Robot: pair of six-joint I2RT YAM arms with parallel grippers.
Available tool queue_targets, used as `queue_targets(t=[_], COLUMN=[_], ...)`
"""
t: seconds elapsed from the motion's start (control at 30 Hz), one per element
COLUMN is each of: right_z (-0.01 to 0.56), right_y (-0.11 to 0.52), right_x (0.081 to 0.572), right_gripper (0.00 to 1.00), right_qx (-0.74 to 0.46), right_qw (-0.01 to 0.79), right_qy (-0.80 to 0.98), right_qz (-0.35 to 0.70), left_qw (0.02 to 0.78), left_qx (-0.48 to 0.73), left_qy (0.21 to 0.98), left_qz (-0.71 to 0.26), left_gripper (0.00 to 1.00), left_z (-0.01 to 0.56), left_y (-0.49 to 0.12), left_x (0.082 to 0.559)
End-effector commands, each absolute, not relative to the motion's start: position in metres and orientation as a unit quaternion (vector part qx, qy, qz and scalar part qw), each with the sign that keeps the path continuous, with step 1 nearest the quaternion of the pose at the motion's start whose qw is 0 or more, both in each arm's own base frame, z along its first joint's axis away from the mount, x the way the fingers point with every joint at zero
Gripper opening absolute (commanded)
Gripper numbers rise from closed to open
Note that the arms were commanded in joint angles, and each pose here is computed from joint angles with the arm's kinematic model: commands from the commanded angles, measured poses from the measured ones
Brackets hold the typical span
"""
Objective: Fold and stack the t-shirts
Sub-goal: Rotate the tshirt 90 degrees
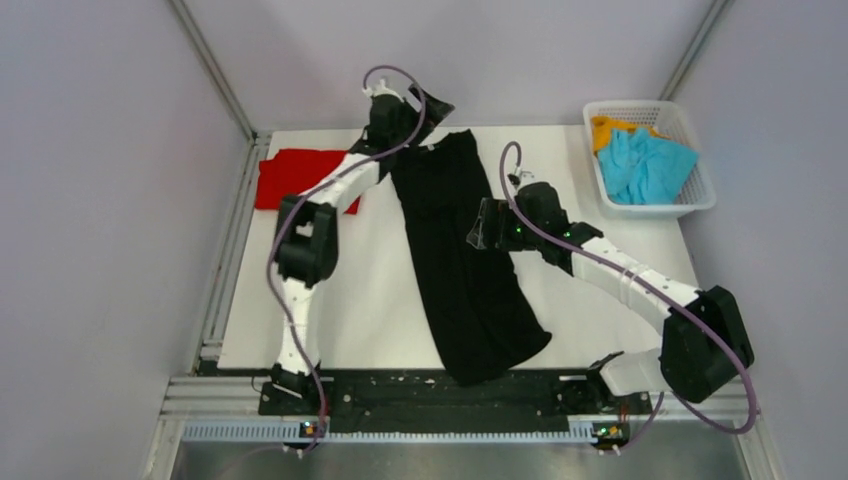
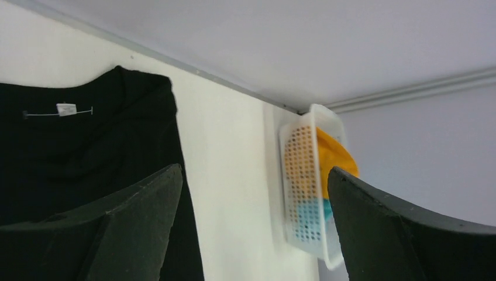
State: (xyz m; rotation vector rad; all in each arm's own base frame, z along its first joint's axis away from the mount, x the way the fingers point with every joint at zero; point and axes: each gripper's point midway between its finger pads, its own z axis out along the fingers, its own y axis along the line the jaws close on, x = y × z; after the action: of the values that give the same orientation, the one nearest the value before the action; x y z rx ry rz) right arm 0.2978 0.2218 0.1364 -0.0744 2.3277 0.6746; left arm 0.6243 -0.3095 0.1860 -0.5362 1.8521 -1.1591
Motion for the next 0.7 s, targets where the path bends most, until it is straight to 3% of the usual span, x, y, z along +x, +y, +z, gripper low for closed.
queue_targets(t=[0.0,0.23,0.37,0.5,0.67], right_z=[0.167,0.127,0.095,0.051,0.007], right_y=[0.235,0.272,0.292,0.293,0.264], right_x=[0.358,0.450,0.500,0.537,0.553], right_gripper=[0.99,0.99,0.98,0.98,0.98], right_qx=[-0.038,-0.104,-0.134,-0.139,-0.085], right_qw=[0.415,0.400,0.399,0.386,0.353], right_qy=[0.878,0.896,0.897,0.909,0.931], right_qz=[0.234,0.162,0.133,0.074,0.015], left_qw=[0.530,0.484,0.449,0.404,0.400], left_qx=[-0.132,-0.166,-0.162,-0.201,-0.204], left_qy=[0.736,0.806,0.823,0.844,0.838], left_qz=[-0.401,-0.297,-0.308,-0.290,-0.311], left_gripper=[0.99,0.99,0.99,0.99,0.99], left_z=[0.312,0.224,0.178,0.131,0.118], left_y=[-0.254,-0.184,-0.176,-0.162,-0.162], left_x=[0.534,0.412,0.356,0.320,0.300])
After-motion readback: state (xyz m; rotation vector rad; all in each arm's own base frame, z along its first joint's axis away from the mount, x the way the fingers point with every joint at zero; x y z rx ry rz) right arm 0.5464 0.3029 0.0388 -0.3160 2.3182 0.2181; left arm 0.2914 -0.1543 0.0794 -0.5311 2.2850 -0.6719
